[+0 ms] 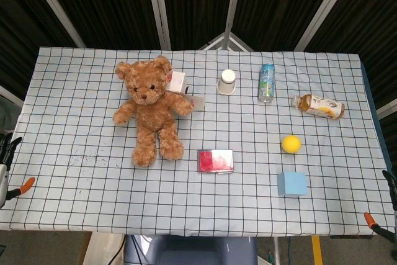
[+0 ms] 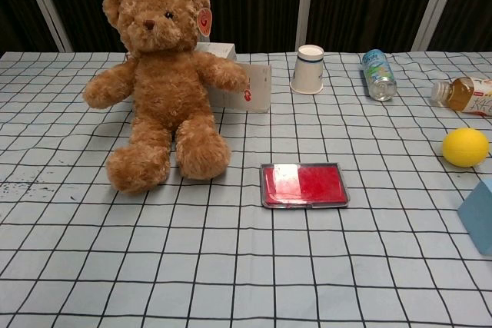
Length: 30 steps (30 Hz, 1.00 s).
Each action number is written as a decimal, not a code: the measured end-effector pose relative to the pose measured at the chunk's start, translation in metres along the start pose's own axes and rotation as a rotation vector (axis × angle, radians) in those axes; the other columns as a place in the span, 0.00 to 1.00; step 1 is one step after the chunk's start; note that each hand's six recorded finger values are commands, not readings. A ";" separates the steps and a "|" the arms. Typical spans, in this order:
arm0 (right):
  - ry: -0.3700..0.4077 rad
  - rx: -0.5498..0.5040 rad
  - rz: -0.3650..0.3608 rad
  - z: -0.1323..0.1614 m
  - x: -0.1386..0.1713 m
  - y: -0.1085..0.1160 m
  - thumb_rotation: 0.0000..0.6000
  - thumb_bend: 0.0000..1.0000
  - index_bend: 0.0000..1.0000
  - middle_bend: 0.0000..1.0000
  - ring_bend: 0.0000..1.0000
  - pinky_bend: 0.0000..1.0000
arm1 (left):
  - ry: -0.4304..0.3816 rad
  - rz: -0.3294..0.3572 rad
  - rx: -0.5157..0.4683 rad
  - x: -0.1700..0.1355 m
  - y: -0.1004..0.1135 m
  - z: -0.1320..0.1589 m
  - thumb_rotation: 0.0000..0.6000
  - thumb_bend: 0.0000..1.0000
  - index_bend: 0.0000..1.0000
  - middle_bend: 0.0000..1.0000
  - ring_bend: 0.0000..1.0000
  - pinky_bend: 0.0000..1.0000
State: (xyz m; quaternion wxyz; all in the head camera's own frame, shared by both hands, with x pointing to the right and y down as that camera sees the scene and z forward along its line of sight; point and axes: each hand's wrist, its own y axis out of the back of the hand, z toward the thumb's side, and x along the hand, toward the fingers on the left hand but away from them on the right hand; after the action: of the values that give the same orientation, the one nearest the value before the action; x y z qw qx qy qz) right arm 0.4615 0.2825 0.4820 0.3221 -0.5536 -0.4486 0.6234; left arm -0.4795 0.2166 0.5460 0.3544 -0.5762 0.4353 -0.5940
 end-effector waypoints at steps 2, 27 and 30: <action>0.005 0.004 0.001 0.001 0.000 -0.001 1.00 0.22 0.08 0.06 0.07 0.00 | -0.007 -0.009 0.001 -0.002 0.000 0.001 1.00 0.31 0.09 0.00 0.00 0.00; -0.011 -0.006 0.022 -0.004 -0.001 -0.003 1.00 0.22 0.08 0.06 0.07 0.00 | -0.085 -0.054 -0.070 0.061 -0.022 0.056 1.00 0.28 0.16 0.09 0.00 0.00; -0.015 -0.006 0.026 -0.004 -0.001 -0.003 1.00 0.22 0.08 0.06 0.07 0.00 | -0.115 -0.016 -0.093 0.089 -0.022 0.081 1.00 0.28 0.18 0.13 0.00 0.00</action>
State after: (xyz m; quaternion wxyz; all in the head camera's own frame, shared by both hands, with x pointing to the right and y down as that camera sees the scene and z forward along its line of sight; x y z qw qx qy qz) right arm 0.4657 0.2841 0.4855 0.3090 -0.5556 -0.4457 0.6302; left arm -0.4048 0.1341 0.5962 0.3469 -0.6287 0.4365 -0.5421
